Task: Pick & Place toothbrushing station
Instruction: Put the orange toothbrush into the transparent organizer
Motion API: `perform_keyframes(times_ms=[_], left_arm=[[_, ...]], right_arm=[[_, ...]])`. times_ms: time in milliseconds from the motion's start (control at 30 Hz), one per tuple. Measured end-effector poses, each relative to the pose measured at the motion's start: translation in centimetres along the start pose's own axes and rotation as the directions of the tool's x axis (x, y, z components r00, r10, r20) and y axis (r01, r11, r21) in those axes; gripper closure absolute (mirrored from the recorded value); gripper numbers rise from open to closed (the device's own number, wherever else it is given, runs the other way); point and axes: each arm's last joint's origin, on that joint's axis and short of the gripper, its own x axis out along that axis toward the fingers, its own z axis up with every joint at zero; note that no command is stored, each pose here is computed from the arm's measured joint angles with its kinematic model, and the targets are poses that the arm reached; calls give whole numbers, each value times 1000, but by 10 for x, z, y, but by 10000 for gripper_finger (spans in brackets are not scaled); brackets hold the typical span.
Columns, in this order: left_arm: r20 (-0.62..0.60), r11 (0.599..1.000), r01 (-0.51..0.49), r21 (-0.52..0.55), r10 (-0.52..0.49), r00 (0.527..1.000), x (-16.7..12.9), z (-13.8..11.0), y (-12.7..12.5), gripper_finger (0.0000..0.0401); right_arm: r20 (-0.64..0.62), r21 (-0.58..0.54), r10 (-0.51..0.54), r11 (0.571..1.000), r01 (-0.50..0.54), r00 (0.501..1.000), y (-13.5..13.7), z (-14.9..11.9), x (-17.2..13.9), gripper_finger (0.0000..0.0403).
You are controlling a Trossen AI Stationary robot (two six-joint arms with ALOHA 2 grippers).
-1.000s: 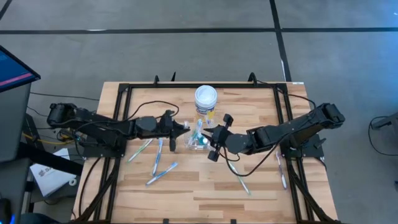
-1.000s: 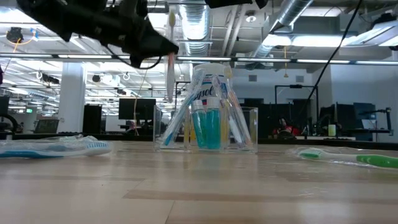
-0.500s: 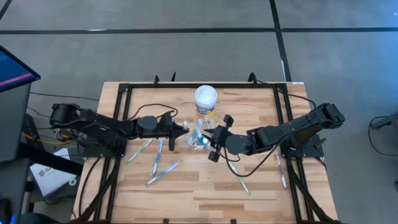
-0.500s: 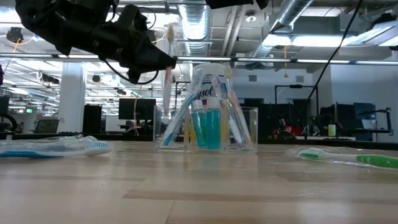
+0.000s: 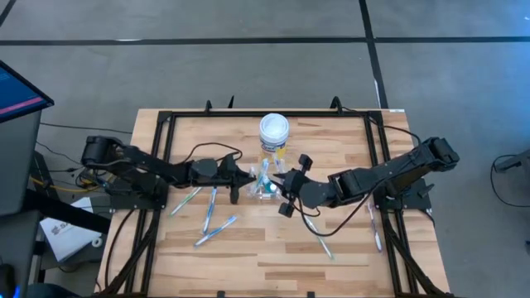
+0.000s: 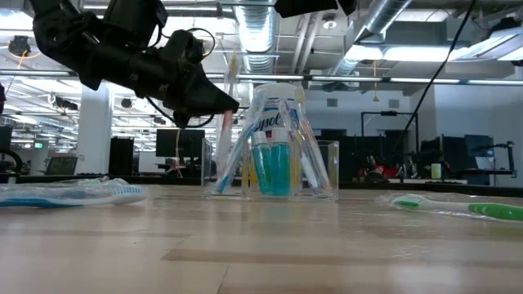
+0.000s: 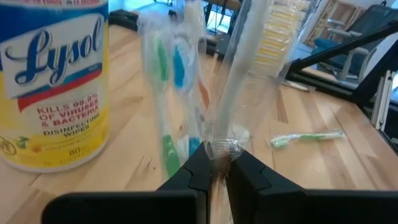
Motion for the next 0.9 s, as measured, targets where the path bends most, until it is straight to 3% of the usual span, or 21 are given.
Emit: perform_keyframes(times_ms=[267, 900], left_arm=[[-48, 1000, -17, -18, 16, 999, 6, -12, 3, 382], [-52, 999, -1, -38, -1, 999, 5, -10, 2, 284]], right_arm=[[-15, -13, -4, 1000, 3, 1000, 2, -3, 3, 327], [-32, -19, -12, 1000, 11, 999, 6, -8, 9, 327]])
